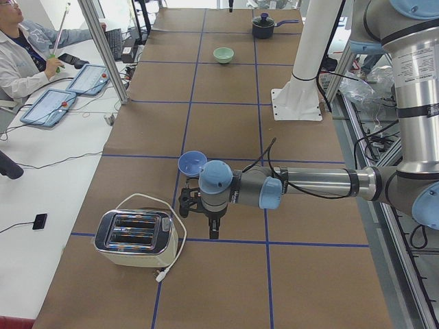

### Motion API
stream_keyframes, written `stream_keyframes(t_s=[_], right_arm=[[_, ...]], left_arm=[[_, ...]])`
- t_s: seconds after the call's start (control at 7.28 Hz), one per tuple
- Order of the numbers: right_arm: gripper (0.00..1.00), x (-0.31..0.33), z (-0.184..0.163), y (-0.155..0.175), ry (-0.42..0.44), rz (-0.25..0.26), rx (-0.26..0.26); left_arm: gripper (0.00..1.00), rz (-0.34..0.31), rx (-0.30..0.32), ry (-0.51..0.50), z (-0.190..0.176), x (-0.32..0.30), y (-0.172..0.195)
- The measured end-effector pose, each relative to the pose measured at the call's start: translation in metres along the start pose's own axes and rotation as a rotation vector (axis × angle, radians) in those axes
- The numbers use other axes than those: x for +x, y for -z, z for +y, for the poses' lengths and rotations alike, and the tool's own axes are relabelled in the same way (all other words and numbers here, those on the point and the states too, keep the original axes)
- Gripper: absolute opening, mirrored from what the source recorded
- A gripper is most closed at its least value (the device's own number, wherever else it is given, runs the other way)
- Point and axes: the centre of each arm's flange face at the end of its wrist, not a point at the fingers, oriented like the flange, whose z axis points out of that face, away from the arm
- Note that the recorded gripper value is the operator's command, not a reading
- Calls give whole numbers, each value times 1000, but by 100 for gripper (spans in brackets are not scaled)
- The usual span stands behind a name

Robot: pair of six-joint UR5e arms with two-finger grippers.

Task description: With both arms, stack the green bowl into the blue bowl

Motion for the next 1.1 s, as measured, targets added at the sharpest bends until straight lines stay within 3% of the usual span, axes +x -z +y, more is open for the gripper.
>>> stream_keyframes(t_s=[0.55,1.1], right_arm=[[100,-11,-5,6,90,-31,66],[100,-39,-13,16,171,-182,88]], left_arm=[[99,1,-8,-8,-3,7,-3],[99,37,-5,46,-34,92,-17]])
